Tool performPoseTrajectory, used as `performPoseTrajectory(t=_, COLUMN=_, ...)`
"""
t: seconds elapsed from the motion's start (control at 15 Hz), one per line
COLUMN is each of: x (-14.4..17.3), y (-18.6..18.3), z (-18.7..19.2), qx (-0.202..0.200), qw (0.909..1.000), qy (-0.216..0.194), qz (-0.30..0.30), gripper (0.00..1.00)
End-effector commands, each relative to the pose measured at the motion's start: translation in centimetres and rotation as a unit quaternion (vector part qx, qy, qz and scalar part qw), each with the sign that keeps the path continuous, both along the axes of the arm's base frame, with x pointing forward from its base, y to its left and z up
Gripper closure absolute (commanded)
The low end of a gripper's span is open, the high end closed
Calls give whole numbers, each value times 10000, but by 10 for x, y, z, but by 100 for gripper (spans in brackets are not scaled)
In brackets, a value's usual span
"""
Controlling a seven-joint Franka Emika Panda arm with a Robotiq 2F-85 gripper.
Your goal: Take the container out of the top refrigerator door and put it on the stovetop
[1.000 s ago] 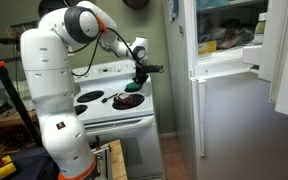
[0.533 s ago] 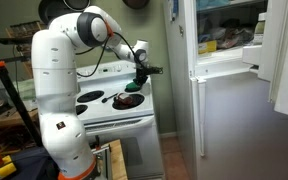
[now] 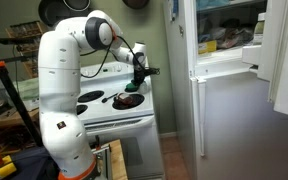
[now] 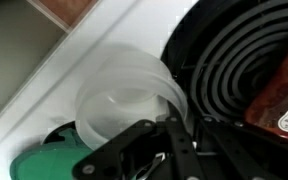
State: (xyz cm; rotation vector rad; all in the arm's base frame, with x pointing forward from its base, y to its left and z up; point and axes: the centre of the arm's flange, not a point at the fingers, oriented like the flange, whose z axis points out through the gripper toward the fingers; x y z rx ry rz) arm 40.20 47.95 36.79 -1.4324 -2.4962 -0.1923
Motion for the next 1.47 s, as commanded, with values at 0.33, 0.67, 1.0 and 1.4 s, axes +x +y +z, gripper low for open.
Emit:
performPoseTrajectory(t=0.33, x=-3, y=15, z=4, qx=53, qw=9997, qy=-21, qz=220, gripper=56)
performPoseTrajectory(t=0.67, x=-11, y=2, z=71, qx=-46, qw=9998, qy=-141, qz=-124, gripper=18)
performPoseTrajectory(t=1.0, x=-27, y=-25, z=140, qx=-615, qw=9883, qy=459, qz=-1321, gripper=0)
performPoseTrajectory(t=1.4, x=-50, y=-58, z=186, qx=-934, qw=9590, qy=1246, qz=-2368, gripper=0)
